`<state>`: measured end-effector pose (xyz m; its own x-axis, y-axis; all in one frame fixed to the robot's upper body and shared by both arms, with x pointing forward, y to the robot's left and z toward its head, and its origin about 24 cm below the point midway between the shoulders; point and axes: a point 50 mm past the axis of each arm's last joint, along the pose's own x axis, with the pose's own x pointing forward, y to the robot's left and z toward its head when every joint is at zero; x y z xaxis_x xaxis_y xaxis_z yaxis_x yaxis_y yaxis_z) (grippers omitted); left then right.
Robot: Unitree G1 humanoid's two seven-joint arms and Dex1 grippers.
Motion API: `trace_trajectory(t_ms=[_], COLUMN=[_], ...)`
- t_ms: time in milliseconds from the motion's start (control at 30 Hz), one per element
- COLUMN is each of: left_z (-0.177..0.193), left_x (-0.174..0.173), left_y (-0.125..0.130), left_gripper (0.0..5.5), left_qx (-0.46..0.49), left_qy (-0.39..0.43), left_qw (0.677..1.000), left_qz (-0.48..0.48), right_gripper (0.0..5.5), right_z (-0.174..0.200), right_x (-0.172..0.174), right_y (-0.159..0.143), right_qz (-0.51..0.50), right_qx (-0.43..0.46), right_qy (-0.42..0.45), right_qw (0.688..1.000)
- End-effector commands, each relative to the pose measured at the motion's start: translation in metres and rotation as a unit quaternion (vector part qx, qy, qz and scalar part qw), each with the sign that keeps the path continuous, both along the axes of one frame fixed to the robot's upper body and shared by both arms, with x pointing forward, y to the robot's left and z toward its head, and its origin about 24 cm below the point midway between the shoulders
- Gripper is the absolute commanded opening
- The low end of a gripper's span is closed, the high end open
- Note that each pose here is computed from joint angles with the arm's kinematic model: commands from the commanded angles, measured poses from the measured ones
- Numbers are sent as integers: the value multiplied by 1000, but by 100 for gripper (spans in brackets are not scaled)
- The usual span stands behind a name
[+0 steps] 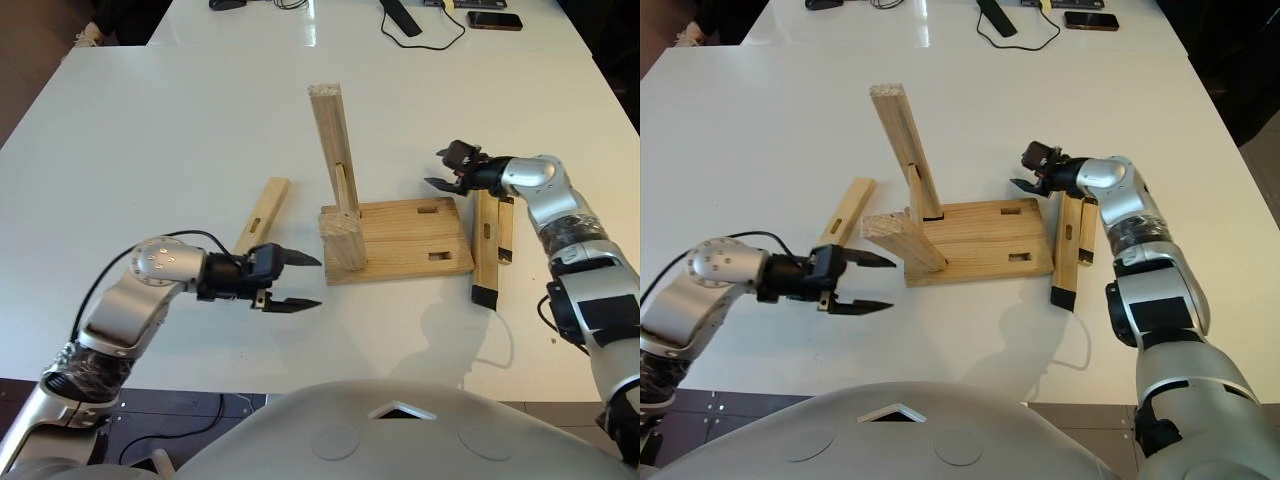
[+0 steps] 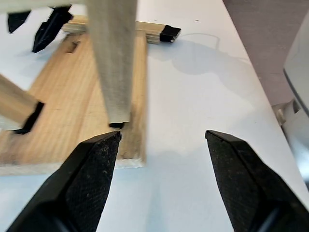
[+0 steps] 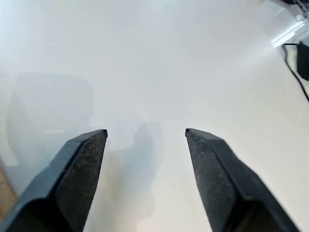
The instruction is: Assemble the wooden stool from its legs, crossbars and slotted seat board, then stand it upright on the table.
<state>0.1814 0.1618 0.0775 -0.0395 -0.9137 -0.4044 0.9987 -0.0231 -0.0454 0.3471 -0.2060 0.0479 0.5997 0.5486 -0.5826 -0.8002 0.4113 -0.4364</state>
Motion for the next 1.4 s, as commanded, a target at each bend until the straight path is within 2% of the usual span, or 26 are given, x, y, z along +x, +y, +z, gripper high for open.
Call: trace_trajectory(t_ms=[33, 200, 367, 533, 700, 800, 1233, 1400], left_z=[-21, -38, -37, -35, -39, -42, -40, -28], left_x=[-3, 22, 43, 60, 64, 64, 50, 61], left_y=[-17, -17, -1, -4, -12, -7, 16, 36], left_gripper=[323, 323, 323, 323, 323, 323, 323, 323], left_qx=[36, 85, 114, 112, 99, 112, 111, 103], left_qy=[-3, -96, -172, -209, -204, -205, -173, -174], left_qw=[999, 990, 973, 964, 964, 964, 971, 959], left_qz=[-19, 57, 102, 121, 135, 131, 126, 196], right_gripper=[299, 299, 299, 299, 299, 299, 299, 299], right_z=[-9, -9, -10, -7, -4, -2, -3, 11], right_x=[-2, -11, -31, -58, -102, -113, -112, -118], right_y=[14, 0, -19, -7, 37, 48, 37, 25], right_qz=[46, 65, 94, 136, 196, 195, 96, 70], right_qx=[-26, -20, -14, 21, 79, 92, 112, 123], right_qy=[17, 34, 62, 75, 95, 97, 65, 47], right_qw=[998, 997, 994, 988, 973, 972, 987, 989])
